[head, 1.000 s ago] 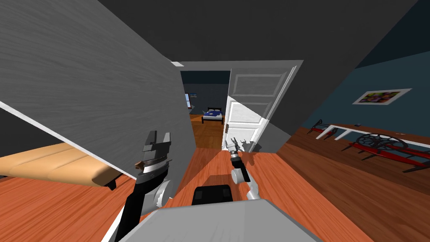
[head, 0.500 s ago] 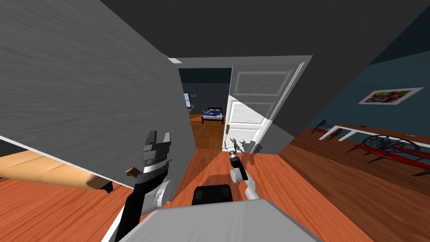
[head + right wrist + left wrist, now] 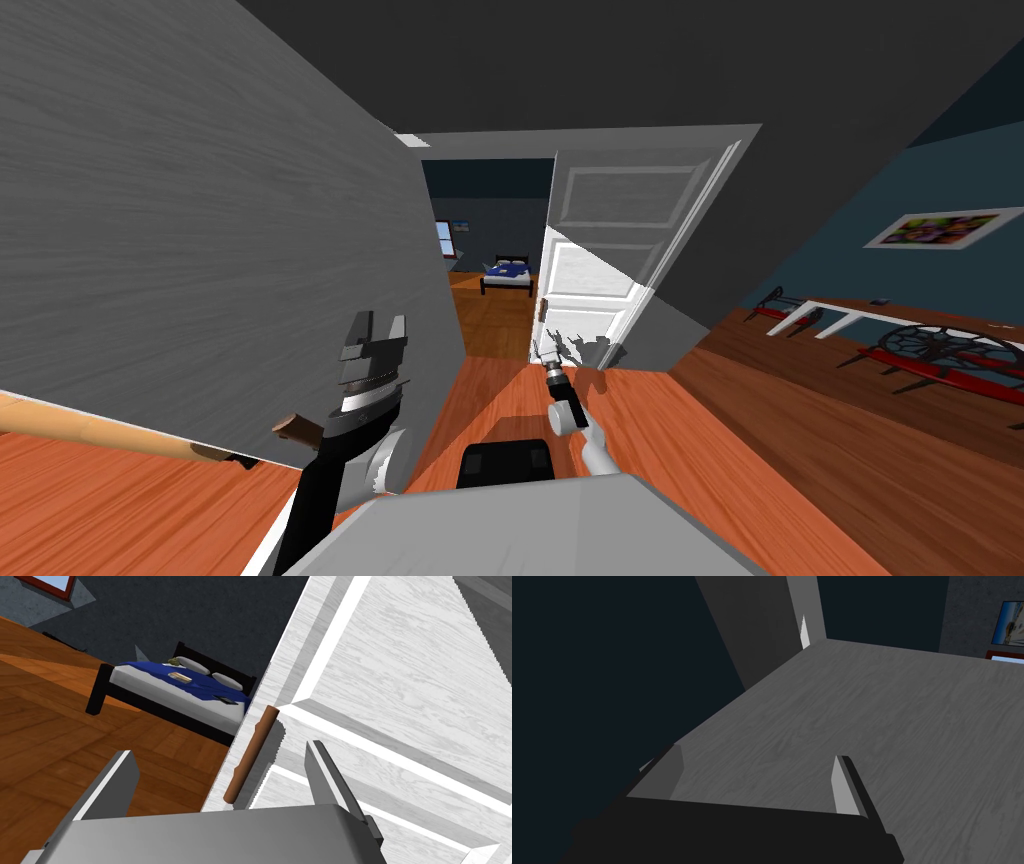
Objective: Pull the door open
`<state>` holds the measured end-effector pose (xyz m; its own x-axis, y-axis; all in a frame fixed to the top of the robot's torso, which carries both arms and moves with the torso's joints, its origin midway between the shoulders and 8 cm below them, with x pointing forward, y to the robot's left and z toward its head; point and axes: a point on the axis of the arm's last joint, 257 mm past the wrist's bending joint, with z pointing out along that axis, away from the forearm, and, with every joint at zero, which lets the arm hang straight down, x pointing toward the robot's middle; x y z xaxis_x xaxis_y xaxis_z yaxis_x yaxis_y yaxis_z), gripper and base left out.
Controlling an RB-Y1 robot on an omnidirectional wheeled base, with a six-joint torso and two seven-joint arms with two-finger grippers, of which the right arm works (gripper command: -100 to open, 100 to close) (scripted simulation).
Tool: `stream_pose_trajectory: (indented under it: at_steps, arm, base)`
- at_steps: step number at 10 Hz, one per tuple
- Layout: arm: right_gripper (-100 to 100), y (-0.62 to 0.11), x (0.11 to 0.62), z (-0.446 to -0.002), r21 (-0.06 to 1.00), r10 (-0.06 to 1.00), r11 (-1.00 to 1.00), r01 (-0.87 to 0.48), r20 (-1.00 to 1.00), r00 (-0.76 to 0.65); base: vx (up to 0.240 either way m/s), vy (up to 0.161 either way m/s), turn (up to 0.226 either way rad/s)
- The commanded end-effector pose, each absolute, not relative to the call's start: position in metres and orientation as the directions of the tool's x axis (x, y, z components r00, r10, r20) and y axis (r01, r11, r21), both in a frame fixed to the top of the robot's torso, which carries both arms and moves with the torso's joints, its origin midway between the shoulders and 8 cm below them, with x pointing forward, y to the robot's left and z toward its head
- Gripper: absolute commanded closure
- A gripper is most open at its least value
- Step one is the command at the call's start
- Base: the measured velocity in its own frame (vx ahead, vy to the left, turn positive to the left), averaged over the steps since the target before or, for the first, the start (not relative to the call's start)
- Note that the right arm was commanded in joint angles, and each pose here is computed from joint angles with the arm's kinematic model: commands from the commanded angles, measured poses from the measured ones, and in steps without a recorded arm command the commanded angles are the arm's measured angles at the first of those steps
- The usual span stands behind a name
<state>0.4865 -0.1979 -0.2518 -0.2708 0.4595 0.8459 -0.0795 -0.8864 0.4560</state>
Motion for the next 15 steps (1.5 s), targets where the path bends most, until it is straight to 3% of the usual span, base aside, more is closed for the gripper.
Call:
stream_pose_trajectory:
  at_steps: [1, 6, 15]
  arm:
    - [-100, -0.200, 0.487, -0.261, 0.442, 0.444, -0.894, -0.070, 0.858, -0.258]
    - [-100, -0.210, 0.495, -0.295, 0.324, 0.324, -0.945, -0.031, 0.924, -0.204]
    - [-100, -0.233, 0.499, -0.339, 0.209, 0.211, -0.978, -0.024, 0.971, -0.117]
  base:
    - [0.055, 0.000, 0.007]
    - [0.085, -0.005, 0.011]
    - [0.067, -0.006, 0.007]
